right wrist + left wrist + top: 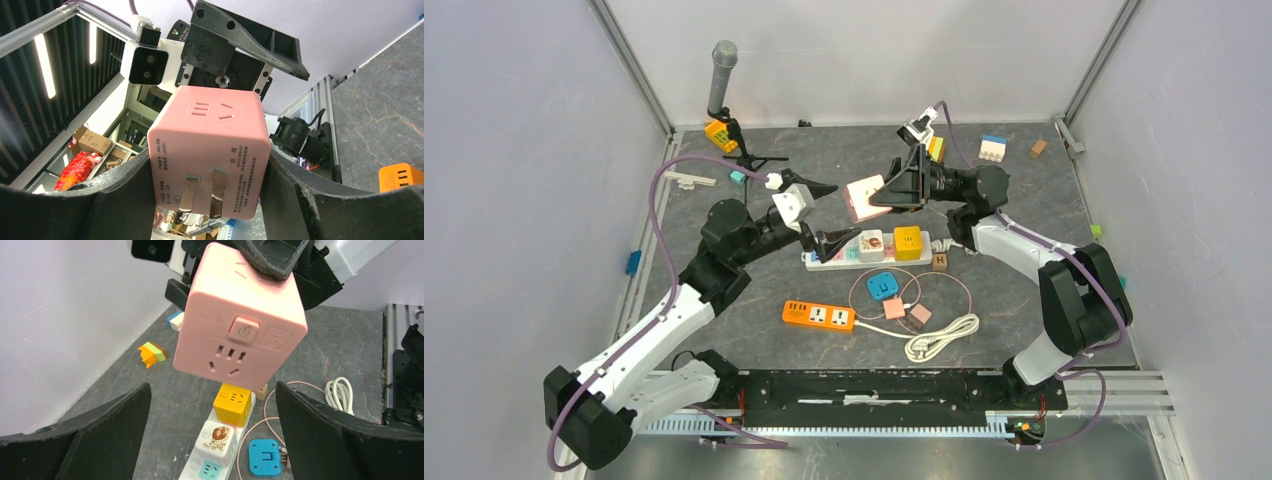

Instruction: Insert the plug

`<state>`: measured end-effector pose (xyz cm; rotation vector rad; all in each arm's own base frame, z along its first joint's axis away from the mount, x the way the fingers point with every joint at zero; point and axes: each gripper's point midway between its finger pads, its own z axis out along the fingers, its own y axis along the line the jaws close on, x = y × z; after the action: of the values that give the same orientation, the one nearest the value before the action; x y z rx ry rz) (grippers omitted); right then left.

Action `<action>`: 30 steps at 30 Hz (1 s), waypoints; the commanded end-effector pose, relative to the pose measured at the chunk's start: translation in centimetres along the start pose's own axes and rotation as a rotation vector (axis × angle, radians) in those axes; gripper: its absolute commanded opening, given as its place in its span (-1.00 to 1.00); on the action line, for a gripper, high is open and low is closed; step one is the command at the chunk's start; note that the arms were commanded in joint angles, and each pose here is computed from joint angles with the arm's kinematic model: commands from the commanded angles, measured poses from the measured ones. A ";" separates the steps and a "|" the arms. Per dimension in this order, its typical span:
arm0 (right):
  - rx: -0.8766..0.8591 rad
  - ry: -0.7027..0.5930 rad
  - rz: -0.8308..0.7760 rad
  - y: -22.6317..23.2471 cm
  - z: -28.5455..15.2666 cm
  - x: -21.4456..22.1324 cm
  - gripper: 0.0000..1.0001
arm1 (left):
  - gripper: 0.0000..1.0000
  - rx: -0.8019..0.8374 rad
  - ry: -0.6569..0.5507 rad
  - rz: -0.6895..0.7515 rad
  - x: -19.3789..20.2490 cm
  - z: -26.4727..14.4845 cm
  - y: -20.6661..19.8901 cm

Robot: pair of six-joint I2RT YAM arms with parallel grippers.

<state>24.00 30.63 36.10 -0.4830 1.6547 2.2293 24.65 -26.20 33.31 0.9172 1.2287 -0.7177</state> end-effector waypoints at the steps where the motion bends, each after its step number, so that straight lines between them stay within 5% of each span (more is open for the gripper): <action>1: -0.019 -0.002 -0.066 1.1 -0.1 0.2 -1.00 | 0.99 0.087 -0.141 0.129 -4.7 1.2 -0.8; 9: -0.012 -0.008 -0.052 0.7 -0.3 0.5 -1.00 | 0.97 0.112 -0.150 0.181 -5.7 2.7 -1.6; 21: -0.015 -0.001 -0.053 1.0 -0.3 0.7 -1.00 | 0.69 0.126 -0.117 0.170 -4.3 4.3 -1.7; 24: -0.013 0.001 -0.049 0.9 -0.3 0.9 -1.00 | 0.46 0.116 -0.121 0.173 -4.5 4.4 -1.5; 28: -0.001 -0.004 -0.034 0.4 -0.5 1.2 -1.00 | -0.10 0.108 -0.131 0.151 -5.0 4.2 -1.5; 30: 0.010 -0.009 -0.035 0.1 -0.5 1.2 -0.75 | -0.47 0.096 -0.130 0.126 -5.0 4.1 -1.4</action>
<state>23.81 30.55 34.35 -0.4318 1.7146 2.2368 24.50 -30.81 34.85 1.0639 1.0897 -0.7299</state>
